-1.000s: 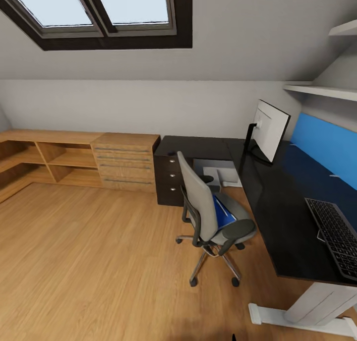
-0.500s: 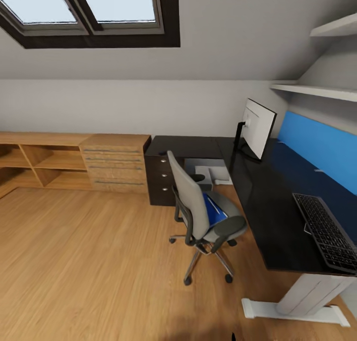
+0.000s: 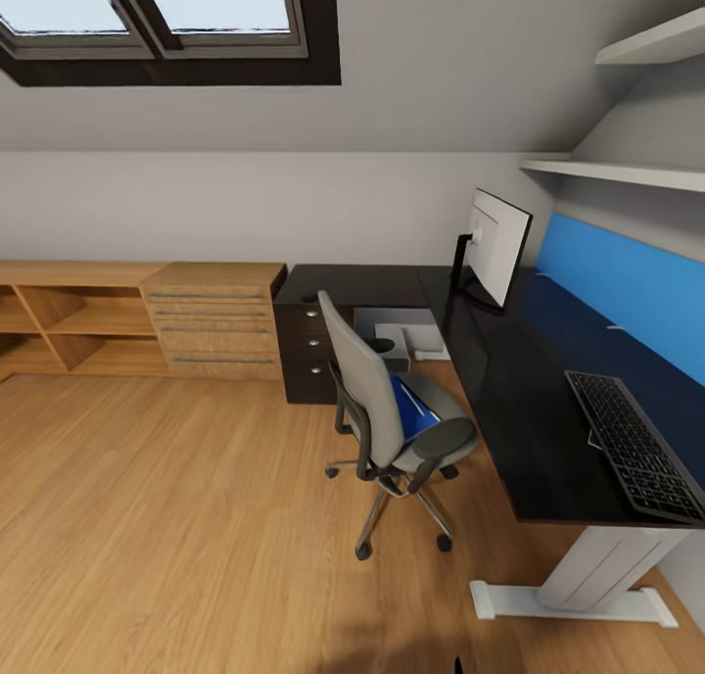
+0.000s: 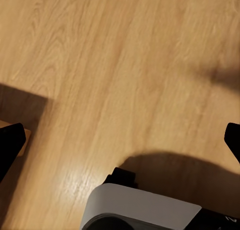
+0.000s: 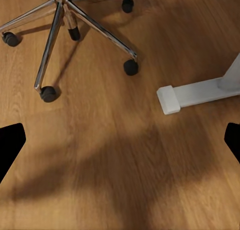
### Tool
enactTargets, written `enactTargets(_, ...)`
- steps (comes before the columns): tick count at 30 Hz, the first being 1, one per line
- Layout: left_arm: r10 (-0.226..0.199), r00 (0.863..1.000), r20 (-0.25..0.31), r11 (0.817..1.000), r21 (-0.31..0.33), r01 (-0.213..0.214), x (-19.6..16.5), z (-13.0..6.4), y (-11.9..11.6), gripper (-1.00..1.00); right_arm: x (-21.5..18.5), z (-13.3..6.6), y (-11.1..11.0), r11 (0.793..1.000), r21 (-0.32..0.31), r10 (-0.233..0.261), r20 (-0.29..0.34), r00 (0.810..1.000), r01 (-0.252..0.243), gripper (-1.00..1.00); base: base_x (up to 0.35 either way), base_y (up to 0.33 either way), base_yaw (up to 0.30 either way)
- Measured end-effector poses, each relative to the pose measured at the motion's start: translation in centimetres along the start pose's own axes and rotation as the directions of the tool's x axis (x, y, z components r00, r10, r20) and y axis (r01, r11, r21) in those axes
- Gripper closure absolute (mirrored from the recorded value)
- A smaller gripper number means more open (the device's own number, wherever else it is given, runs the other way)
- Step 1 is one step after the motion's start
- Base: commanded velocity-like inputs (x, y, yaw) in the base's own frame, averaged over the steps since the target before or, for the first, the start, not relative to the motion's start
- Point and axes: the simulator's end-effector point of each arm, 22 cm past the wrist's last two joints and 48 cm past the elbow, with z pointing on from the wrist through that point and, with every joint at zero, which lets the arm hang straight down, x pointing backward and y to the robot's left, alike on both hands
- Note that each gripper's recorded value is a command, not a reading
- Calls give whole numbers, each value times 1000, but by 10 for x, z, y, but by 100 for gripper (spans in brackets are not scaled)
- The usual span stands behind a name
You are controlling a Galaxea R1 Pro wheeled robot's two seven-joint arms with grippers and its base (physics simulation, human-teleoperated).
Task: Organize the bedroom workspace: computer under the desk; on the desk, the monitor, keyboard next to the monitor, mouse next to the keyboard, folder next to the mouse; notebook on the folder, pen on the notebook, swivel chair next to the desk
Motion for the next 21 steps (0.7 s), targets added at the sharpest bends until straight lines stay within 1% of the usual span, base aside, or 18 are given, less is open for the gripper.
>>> enactTargets(7, -7, 1000, 9, 1000, -7, 7, 2, 11, 2, -100, 8, 7, 0, 1000, -1, 1, 6, 1000, -1, -100, 0, 0, -1)
enactTargets(8, -16, 999, 37, 1000, -13, 17, -11, 16, 7, -100, 5, 8, 0, 1000, -1, 3, 26, 1000, -3, -100, 0, 0, 0)
enactTargets(12, -23, 997, 74, 999, -34, 26, -25, 28, 24, -100, 1, 11, 0, 1000, -2, 6, 70, 998, -6, -100, 0, 0, 0)
enactTargets(13, -31, 996, 84, 999, -40, 35, -30, 31, 29, -100, 0, 12, 0, 1000, -2, 7, 80, 997, -7, -100, 0, 0, 0)
enactTargets(14, -79, 988, 135, 996, -39, 85, -56, 37, 31, -100, -19, 9, 0, 1000, -2, 16, 177, 984, -16, -100, 0, 0, 0)
enactTargets(16, -93, 983, 158, 995, -32, 99, -68, 41, 28, -100, -25, 8, 1, 1000, -1, 22, 220, 975, -23, -100, 0, 0, 0)
enactTargets(17, -101, 980, 174, 994, -20, 106, -82, 43, 23, -100, -32, 7, 2, 1000, -1, 29, 255, 966, -30, -100, 0, 0, 0)
enactTargets(20, -111, 977, 183, 994, 3, 113, -107, 49, 12, -100, -38, 8, 6, 999, -4, 42, 296, 954, -43, -100, 0, 0, 0)
enactTargets(21, -113, 977, 181, 994, 20, 111, -128, 50, 3, -100, -45, 9, 12, 998, -7, 55, 323, 945, -55, -100, 0, 0, 0)
